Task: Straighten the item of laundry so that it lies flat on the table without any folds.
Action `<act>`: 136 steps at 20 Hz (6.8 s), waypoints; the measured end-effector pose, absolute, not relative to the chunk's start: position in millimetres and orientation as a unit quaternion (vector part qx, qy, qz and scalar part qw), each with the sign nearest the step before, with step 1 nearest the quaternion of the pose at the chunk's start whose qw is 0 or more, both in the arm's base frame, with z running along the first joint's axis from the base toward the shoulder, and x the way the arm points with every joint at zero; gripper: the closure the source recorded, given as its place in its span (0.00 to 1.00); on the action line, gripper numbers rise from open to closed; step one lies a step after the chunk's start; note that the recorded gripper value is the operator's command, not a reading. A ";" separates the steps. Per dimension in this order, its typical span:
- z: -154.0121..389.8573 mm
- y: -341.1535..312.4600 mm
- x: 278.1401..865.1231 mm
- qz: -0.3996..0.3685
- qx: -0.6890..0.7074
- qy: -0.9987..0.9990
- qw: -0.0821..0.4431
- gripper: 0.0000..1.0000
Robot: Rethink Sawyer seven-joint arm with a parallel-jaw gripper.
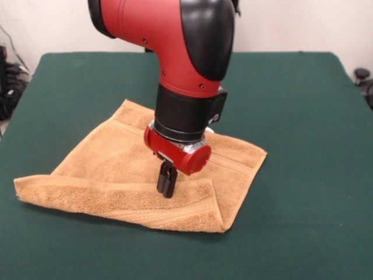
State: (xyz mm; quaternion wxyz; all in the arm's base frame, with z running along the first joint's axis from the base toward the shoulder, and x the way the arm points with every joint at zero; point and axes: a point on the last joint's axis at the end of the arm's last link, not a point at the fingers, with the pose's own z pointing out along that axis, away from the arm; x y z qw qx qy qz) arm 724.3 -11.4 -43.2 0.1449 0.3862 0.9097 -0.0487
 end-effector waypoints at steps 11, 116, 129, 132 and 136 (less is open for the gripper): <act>-36.3 -9.6 723.9 -0.047 0.388 0.911 0.130 1.00; -45.0 0.8 820.3 -0.003 0.396 0.879 0.264 1.00; -31.4 -80.6 831.7 -0.058 0.394 0.883 0.248 1.00; -31.3 -80.3 829.7 -0.058 0.396 0.885 0.239 1.00; -26.7 -76.8 823.5 -0.057 0.402 0.890 0.208 1.00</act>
